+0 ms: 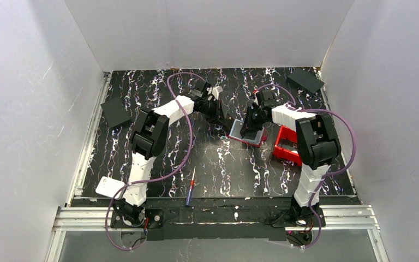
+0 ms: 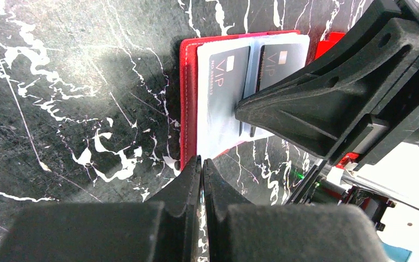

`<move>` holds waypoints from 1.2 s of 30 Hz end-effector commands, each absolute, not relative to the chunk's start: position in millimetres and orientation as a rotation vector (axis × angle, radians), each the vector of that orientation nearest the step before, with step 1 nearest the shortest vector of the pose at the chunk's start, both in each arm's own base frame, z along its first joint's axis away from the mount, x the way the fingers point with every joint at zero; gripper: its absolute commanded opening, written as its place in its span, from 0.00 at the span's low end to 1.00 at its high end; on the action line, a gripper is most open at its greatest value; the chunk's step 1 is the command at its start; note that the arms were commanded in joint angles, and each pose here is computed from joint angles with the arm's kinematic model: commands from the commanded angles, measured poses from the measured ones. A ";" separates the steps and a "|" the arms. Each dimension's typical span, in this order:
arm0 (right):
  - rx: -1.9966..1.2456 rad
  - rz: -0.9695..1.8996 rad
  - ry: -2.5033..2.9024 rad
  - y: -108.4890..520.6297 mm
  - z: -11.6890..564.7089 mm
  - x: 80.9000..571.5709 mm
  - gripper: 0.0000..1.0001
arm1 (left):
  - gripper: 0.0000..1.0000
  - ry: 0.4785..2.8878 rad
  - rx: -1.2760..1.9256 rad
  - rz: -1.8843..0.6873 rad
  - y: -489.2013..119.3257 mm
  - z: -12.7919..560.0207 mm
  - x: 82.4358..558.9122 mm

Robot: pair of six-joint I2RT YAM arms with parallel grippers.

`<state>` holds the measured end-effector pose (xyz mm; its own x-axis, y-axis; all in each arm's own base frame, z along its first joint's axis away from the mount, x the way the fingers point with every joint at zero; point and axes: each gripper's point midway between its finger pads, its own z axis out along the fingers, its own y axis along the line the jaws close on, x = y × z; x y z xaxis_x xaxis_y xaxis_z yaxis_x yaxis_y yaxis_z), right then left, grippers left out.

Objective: Put the credit cards into the card holder
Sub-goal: Insert the credit card into the card holder.

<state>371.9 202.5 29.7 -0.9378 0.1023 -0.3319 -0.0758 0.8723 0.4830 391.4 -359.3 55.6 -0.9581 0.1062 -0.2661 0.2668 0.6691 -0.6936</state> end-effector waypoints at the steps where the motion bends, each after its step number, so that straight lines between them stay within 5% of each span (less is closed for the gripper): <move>1: 0.013 0.666 2.694 194.9 23.2 373.0 0.13 | 0.00 2.684 0.339 -1.150 -358.6 54.6 384.5; 16: 0.027 0.688 2.687 196.7 28.4 372.6 0.14 | 0.00 2.685 0.271 -1.259 -373.7 44.0 374.4; 20: 0.040 0.704 2.654 196.7 49.3 375.8 0.28 | 0.00 2.622 0.229 -1.371 -384.9 64.4 377.2; 36: 0.189 0.602 2.574 112.2 114.0 375.8 0.45 | 0.00 2.548 0.322 -1.551 -440.2 101.9 347.8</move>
